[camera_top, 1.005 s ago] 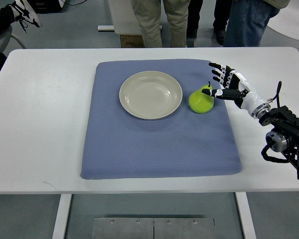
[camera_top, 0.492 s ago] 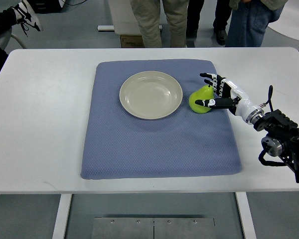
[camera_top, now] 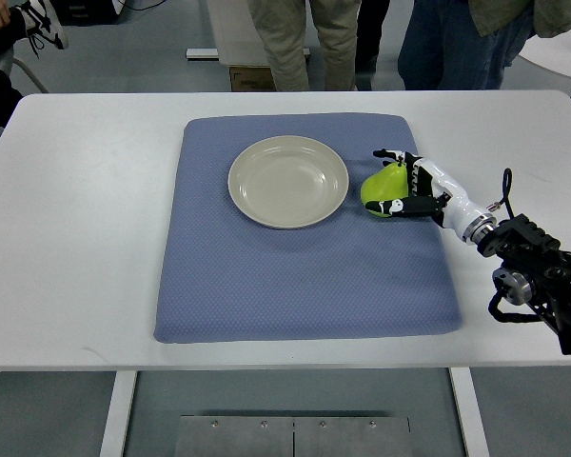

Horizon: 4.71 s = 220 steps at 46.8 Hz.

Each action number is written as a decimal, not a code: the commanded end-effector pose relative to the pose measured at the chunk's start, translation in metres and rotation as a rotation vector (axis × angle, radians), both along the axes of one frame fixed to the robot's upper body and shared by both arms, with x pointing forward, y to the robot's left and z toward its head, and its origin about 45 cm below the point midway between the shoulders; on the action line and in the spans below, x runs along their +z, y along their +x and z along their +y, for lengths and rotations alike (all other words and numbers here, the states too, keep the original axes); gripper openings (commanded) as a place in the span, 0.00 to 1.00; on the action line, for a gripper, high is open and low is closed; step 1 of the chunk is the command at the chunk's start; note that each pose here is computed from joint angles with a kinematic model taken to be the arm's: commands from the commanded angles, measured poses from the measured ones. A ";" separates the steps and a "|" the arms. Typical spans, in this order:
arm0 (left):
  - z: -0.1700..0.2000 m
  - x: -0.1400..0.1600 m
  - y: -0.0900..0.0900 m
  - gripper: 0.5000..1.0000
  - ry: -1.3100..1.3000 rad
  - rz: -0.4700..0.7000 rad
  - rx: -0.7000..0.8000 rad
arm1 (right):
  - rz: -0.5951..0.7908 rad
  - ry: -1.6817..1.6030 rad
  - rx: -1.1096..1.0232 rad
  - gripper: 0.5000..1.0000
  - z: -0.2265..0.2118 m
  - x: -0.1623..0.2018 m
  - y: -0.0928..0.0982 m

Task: Place pear on plate with right hand
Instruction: 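Close the right hand's fingers around the green pear, then lift the pear with the right hand and carry it over the plate, then lower the pear onto the plate with the right hand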

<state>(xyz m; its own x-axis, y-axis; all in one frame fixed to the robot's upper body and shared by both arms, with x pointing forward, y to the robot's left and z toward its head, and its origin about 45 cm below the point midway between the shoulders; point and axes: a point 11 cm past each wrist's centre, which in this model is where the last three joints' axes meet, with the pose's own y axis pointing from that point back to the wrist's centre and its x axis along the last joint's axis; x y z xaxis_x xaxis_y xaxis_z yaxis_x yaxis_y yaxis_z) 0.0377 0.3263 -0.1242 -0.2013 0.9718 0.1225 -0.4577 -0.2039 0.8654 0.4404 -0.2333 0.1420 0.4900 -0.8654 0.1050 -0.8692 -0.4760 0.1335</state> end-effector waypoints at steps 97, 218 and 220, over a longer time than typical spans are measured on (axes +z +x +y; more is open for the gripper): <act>0.000 0.000 0.000 1.00 0.000 0.000 0.000 | -0.021 -0.115 0.048 0.00 0.010 -0.003 0.000; 0.000 0.000 0.000 1.00 0.000 0.000 0.000 | -0.146 -0.155 0.281 0.00 0.123 0.039 0.009; 0.000 0.000 0.000 1.00 0.000 0.000 0.000 | -0.141 -0.154 0.280 0.00 0.122 0.037 0.008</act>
<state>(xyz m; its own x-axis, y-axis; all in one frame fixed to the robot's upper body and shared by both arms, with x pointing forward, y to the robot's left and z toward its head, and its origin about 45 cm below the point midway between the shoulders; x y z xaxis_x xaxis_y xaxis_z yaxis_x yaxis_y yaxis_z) 0.0377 0.3263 -0.1242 -0.2014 0.9718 0.1225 -0.4577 -0.2040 0.8654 0.4499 -0.1103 0.1816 0.6769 -0.6668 0.3117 -0.7222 -0.6835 0.1060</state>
